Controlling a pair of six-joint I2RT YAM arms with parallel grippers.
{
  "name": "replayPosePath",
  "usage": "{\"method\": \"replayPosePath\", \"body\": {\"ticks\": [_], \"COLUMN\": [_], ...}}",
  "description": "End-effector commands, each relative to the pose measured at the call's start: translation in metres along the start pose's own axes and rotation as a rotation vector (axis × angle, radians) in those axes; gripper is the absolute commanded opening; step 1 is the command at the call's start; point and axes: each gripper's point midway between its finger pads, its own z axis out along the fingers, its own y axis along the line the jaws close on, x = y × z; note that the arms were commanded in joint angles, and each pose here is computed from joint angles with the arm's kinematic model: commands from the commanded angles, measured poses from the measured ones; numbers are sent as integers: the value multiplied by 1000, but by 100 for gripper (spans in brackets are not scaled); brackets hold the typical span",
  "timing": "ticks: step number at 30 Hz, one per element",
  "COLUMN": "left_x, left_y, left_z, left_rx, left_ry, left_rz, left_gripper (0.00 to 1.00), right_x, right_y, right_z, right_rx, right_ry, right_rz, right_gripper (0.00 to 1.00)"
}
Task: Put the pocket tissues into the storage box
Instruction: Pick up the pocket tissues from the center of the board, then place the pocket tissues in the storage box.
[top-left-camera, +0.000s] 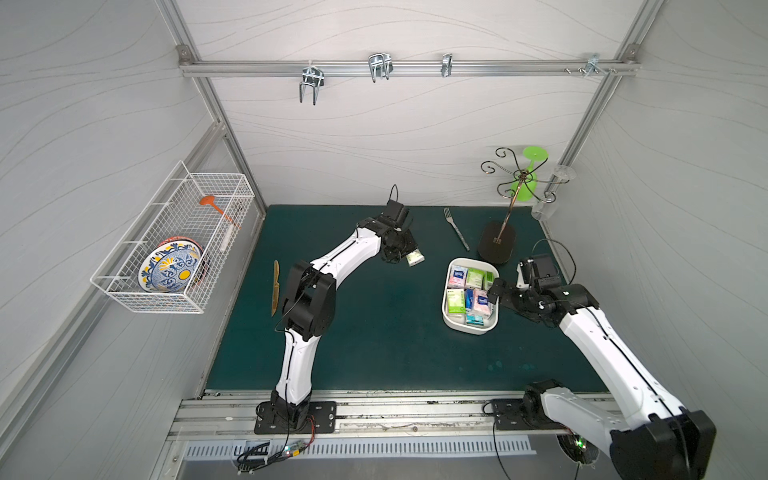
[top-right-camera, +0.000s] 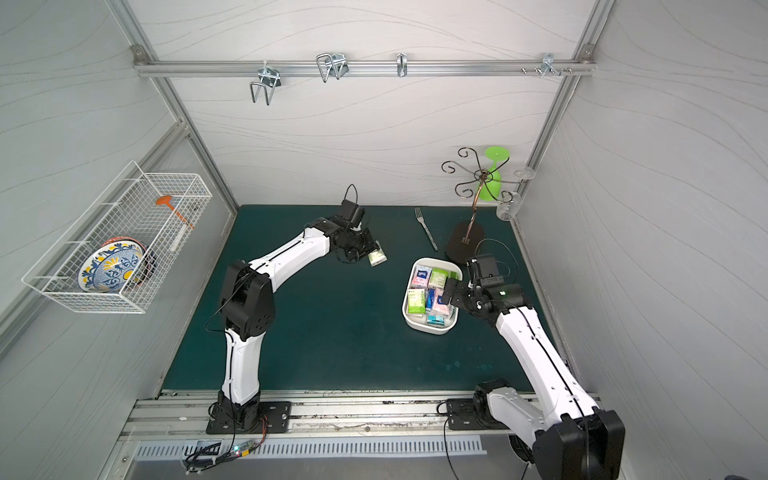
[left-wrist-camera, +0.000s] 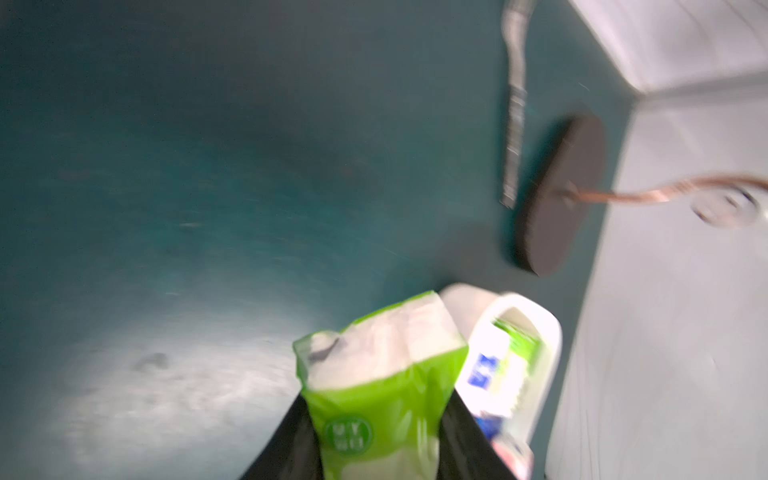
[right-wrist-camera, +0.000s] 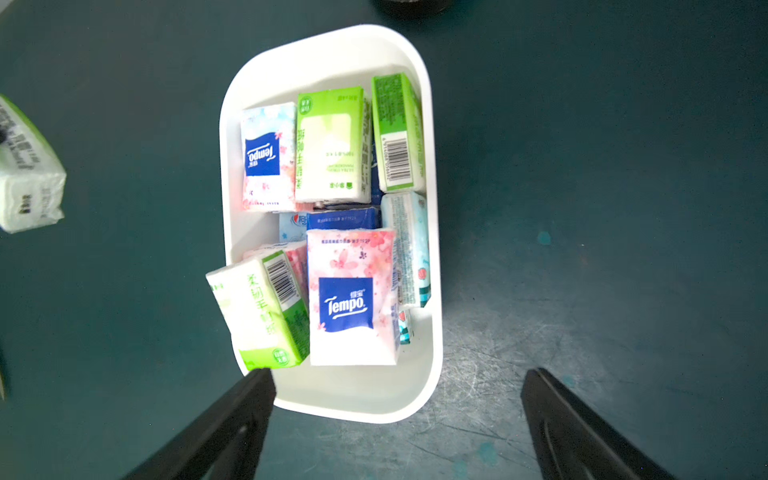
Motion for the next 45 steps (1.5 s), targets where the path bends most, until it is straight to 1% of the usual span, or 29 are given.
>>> {"method": "replayPosePath", "body": {"ticks": [1, 3, 6, 8, 12, 21, 26, 29, 30, 32, 33, 34, 35, 40, 45], "left_x": [13, 27, 47, 57, 73, 109, 122, 126, 127, 127, 127, 126, 125, 110, 90], "left_y": [-49, -71, -94, -103, -108, -115, -116, -113, -113, -112, -113, -114, -117, -132, -146], "left_z": [-18, -17, -9, -2, 18, 55, 65, 70, 71, 71, 70, 68, 64, 32, -12], "left_rx": [96, 124, 163, 183, 164, 121, 116, 108, 105, 103, 105, 108, 115, 129, 142], "left_ry": [37, 49, 68, 91, 118, 173, 193, 201, 204, 206, 205, 202, 196, 118, 17], "left_rz": [169, 260, 357, 397, 467, 563, 566, 566, 563, 556, 555, 552, 552, 585, 620], "left_gripper": [37, 36, 35, 35, 35, 35, 36, 38, 42, 55, 67, 81, 99, 100, 100], "right_x": [-2, -4, -5, -4, -3, 1, 1, 0, 0, -1, -2, -4, -6, -26, -52], "right_y": [-5, -8, -9, -10, -11, -14, -17, -18, -19, -20, -21, -21, -23, -27, -30], "right_z": [-6, -9, -12, -13, -15, -16, -16, -16, -16, -16, -16, -15, -15, -10, 6], "right_rx": [-11, -14, -19, -21, -25, -25, -19, -16, -15, -13, -10, -8, -2, 12, 56], "right_ry": [-26, -43, -59, -60, -63, -63, -64, -67, -67, -74, -78, -86, -97, -160, -207], "right_rz": [49, 61, 67, 68, 67, 65, 66, 67, 70, 71, 72, 73, 75, 80, 52], "right_gripper": [99, 99, 99, 99, 99, 99, 99, 99, 99, 99, 99, 99, 99, 99, 99]}}
